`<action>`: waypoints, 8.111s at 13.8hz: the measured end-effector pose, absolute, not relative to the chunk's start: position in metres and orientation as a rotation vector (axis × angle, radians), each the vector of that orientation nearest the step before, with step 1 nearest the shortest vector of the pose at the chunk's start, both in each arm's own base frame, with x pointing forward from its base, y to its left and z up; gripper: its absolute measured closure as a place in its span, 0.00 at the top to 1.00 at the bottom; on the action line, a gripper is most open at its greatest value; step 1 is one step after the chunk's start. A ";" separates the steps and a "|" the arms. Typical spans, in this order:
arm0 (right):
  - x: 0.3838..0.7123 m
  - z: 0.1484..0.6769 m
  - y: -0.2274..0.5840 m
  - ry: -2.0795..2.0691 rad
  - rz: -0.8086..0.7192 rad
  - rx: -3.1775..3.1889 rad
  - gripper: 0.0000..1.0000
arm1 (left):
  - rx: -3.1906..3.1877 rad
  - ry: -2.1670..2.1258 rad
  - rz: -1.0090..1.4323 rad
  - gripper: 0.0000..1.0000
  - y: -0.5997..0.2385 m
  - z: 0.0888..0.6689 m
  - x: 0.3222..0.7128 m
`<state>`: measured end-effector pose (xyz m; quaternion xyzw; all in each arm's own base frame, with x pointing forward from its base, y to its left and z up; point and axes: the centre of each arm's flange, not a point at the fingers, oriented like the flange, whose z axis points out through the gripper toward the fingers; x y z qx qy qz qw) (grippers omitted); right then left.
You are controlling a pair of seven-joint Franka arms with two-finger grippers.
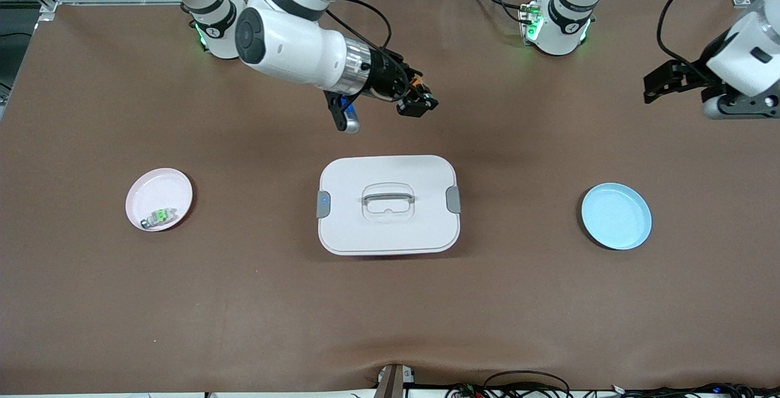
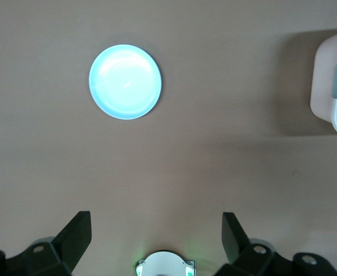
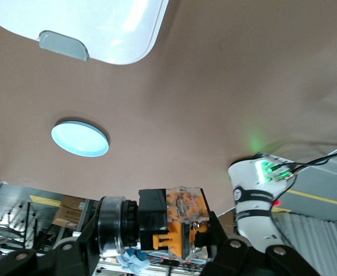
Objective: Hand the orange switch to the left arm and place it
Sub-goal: 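Lift the switch with the right gripper and carry it past the box, then reach the left gripper toward the switch held by the right gripper, then close the left gripper on the switch and open the right gripper, then carry the switch to the blue plate while the right gripper withdraws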
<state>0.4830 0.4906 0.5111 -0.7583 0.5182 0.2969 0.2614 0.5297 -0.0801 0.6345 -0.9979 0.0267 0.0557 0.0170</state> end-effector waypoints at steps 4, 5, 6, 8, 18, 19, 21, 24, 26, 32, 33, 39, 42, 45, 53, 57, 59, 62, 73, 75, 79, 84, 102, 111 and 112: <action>0.491 0.507 0.509 1.482 0.778 -1.961 0.73 | -3.224 0.090 0.208 1.00 -0.104 0.633 0.526; 0.492 0.505 0.511 1.493 0.778 -1.953 0.73 | -3.251 0.091 0.211 1.00 -0.106 0.632 0.525; 0.492 0.505 0.512 1.498 0.781 -1.949 0.73 | -3.284 0.090 0.204 1.00 -0.110 0.629 0.524; 0.493 0.505 0.514 1.511 0.782 -1.933 0.73 | -3.362 0.070 0.156 1.00 -0.117 0.616 0.523; 0.493 0.501 0.520 1.518 0.795 -1.917 0.73 | -3.641 0.079 0.009 1.00 -0.203 0.560 0.511; 0.492 0.501 0.520 1.518 0.795 -1.917 0.73 | -3.666 0.070 -0.011 1.00 -0.214 0.553 0.509; 0.492 0.501 0.520 1.518 0.796 -1.917 0.73 | -3.718 0.054 -0.006 1.00 -0.227 0.541 0.505; 0.492 0.501 0.520 1.518 0.796 -1.917 0.73 | -3.825 0.057 0.043 1.00 -0.233 0.530 0.500; 0.492 0.501 0.520 1.518 0.796 -1.917 0.73 | -3.901 0.072 0.062 0.99 -0.237 0.527 0.498; 0.492 0.502 0.520 1.517 0.796 -1.917 0.73 | -4.001 0.079 0.006 0.99 -0.250 0.517 0.467; 0.492 0.502 0.520 1.517 0.796 -1.917 0.73 | -4.006 0.073 -0.014 0.99 -0.255 0.511 0.461; 0.492 0.502 0.520 1.517 0.796 -1.917 0.73 | -4.023 0.010 -0.184 0.87 -0.274 0.489 0.446; 0.492 0.502 0.520 1.517 0.796 -1.917 0.73 | -4.060 -0.089 -0.263 0.85 -0.281 0.482 0.443; 0.492 0.502 0.520 1.517 0.796 -1.917 0.73 | -4.062 -0.114 -0.305 0.79 -0.291 0.479 0.436; 0.493 0.503 0.522 1.514 0.794 -1.915 0.73 | -4.063 -0.133 -0.293 0.41 -0.291 0.475 0.437; 0.493 0.502 0.522 1.514 0.793 -1.914 0.73 | -4.062 -0.125 -0.298 0.41 -0.291 0.475 0.437; 0.493 0.502 0.522 1.514 0.791 -1.910 0.73 | -4.062 -0.126 -0.302 0.41 -0.290 0.475 0.438; 0.495 0.503 0.524 1.519 0.793 -1.896 0.73 | -4.061 -0.129 -0.314 0.41 -0.288 0.476 0.440; 0.514 0.553 0.471 1.506 0.897 -1.957 1.00 | -3.858 -0.106 -0.466 0.41 -0.201 0.465 0.484; 0.518 0.580 0.440 1.463 0.924 -1.996 1.00 | -3.790 -0.066 -0.417 0.41 -0.167 0.457 0.495; 0.522 0.621 0.370 1.330 0.925 -2.105 1.00 | -3.705 0.075 -0.337 0.41 -0.082 0.436 0.517; 0.503 0.651 0.307 1.141 0.704 -2.426 1.00 | -3.554 0.230 -0.187 0.41 -0.020 0.395 0.539; 0.515 0.630 0.120 0.290 0.280 -3.033 1.00 | -2.839 1.469 0.115 0.41 0.096 0.278 0.587; 0.528 0.620 -0.003 0.136 0.264 -3.075 1.00 | -2.503 1.909 0.024 0.41 0.085 0.222 0.603; 0.527 0.620 -0.012 0.127 0.262 -3.076 1.00 | -2.498 1.924 0.026 0.41 0.084 0.217 0.603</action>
